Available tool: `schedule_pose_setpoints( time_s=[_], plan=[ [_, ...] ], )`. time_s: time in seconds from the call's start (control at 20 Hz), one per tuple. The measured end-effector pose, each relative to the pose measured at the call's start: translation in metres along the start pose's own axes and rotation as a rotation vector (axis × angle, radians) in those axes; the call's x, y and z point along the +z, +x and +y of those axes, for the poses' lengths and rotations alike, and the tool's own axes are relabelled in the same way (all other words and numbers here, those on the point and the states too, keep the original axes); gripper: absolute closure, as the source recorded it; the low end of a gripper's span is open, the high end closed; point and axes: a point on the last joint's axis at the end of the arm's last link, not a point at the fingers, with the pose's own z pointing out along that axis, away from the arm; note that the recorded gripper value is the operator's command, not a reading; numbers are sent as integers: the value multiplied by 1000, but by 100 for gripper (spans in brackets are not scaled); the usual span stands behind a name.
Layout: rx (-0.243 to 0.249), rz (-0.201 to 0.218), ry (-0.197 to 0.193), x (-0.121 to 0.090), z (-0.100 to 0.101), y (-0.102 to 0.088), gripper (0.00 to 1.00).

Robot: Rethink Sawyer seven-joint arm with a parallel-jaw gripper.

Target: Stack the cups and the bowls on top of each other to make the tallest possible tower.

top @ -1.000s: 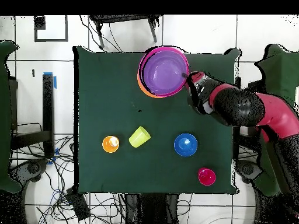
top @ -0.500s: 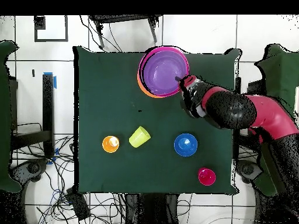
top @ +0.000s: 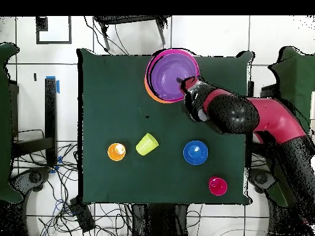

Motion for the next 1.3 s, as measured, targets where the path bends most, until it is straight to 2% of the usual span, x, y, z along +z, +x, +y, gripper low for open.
schedule_pose_setpoints(
  time_s=[0.5,1.3],
  plan=[
    [6,-5,-29,11,0,2,0],
    [6,-7,-36,24,-11,6,0]
  ],
)
